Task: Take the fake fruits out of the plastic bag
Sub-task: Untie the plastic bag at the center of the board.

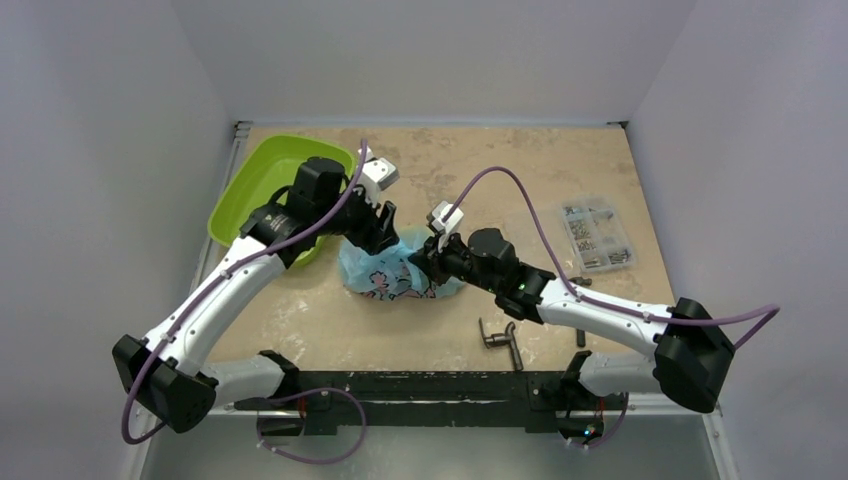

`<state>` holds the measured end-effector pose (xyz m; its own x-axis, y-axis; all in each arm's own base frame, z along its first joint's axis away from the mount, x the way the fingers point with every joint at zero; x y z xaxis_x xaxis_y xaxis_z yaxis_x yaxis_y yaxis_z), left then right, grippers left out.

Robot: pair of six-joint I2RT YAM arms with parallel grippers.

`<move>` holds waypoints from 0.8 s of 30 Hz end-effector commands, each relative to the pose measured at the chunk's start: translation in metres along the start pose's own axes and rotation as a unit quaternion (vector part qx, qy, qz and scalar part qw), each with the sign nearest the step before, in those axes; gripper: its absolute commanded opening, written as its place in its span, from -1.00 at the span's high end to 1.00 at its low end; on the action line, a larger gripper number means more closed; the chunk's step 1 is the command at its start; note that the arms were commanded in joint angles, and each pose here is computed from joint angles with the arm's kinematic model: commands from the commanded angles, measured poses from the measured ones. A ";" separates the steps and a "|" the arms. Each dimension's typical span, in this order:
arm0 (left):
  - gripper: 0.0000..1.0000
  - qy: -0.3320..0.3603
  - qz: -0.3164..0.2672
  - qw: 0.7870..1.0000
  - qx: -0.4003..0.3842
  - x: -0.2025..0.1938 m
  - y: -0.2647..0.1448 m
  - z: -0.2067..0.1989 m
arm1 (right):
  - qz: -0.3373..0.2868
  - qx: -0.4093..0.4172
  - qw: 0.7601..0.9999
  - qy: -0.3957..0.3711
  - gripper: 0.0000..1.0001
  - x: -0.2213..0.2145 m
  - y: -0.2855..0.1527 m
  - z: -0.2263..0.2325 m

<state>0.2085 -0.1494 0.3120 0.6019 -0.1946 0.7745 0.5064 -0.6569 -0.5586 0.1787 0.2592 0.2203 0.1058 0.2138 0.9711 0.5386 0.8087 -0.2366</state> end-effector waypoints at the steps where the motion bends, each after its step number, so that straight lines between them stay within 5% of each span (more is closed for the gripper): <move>1: -0.17 0.008 0.024 0.998 -0.055 -0.014 0.020 0.001 | -0.041 0.009 0.999 0.004 0.90 0.027 -0.002 0.002; 5: 0.04 0.008 0.035 0.999 -0.040 -0.020 0.023 0.005 | -0.040 0.004 0.999 0.006 0.90 0.027 -0.002 0.001; 12: 1.00 0.001 0.024 0.995 0.094 -0.024 0.014 0.024 | -0.048 -0.019 0.998 0.025 0.90 0.023 -0.004 -0.001; 15: 1.00 0.001 0.005 0.989 0.146 -0.025 0.006 0.030 | -0.054 -0.101 0.990 0.080 0.87 0.019 -0.011 -0.009; 18: 1.00 -0.013 -0.020 0.982 0.189 -0.026 -0.002 0.033 | -0.063 -0.231 0.952 0.189 0.76 0.013 -0.027 -0.024; 24: 1.00 -0.010 -0.056 0.983 0.173 -0.026 -0.011 0.028 | -0.068 -0.227 0.952 0.194 0.69 0.018 -0.041 -0.026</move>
<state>0.2043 -0.1201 0.2786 0.6051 -0.1746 0.7768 0.6782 -0.3981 -0.6177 0.1773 0.2225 0.2393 0.2688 -0.1028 0.9577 0.8133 0.5569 -0.1685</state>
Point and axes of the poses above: each gripper's point midway between its finger pads, its own y axis out along the fingers, its own z axis along the line the jaws close on, x = y × z, the point moved 10 cm from there along -y, back along the fingers, and after that the axes turned 11 degrees about -y, right-handed, at the moved point
